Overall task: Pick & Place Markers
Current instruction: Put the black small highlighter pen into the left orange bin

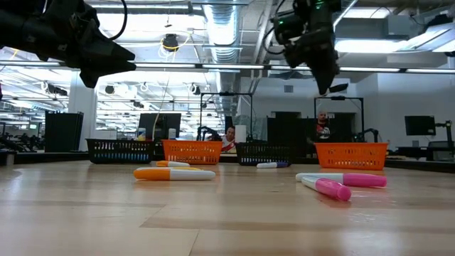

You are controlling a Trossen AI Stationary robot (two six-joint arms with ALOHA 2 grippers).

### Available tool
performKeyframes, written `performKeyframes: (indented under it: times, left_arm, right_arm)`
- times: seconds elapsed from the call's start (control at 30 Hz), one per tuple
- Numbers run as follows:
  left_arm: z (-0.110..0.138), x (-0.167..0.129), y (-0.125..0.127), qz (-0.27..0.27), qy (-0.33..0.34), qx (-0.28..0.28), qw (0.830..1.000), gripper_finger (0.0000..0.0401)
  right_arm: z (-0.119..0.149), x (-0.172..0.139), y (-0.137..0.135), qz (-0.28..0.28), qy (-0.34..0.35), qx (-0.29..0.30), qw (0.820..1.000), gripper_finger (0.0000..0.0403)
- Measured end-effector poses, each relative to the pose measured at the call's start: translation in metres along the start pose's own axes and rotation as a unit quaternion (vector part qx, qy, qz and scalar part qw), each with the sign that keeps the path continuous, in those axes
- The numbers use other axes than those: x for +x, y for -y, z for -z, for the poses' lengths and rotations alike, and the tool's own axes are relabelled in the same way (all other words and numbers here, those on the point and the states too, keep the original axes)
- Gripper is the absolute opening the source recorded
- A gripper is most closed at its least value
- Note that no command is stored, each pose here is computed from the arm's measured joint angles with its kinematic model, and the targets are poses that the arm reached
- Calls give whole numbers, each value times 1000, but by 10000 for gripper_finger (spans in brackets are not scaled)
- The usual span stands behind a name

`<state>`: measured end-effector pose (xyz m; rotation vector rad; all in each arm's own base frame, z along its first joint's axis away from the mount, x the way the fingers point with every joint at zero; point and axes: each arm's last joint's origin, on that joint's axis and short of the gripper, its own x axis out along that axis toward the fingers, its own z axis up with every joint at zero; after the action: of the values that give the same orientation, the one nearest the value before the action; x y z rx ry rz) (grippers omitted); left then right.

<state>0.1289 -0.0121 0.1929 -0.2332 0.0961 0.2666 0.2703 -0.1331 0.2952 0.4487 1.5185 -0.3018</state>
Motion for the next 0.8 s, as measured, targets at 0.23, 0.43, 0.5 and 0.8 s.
performKeyframes:
  times: [0.23, 0.43, 0.5, 0.8]
  left_arm:
    - [0, 0, 0, 0, 0, -3, 1000, 138]
    - [0, 0, 0, 0, 0, -8, 1000, 138]
    - [0, 0, 0, 0, 0, -8, 1000, 138]
    - [0, 0, 0, 0, 0, -8, 1000, 138]
  right_arm:
    - [33, -29, 23, 11, 52, 38, 998, 47]
    - [60, -53, 32, 28, 93, 67, 993, 47]
    - [67, -58, 33, 41, 103, 72, 991, 47]
    - [60, -49, 41, 107, 88, 96, 986, 47]
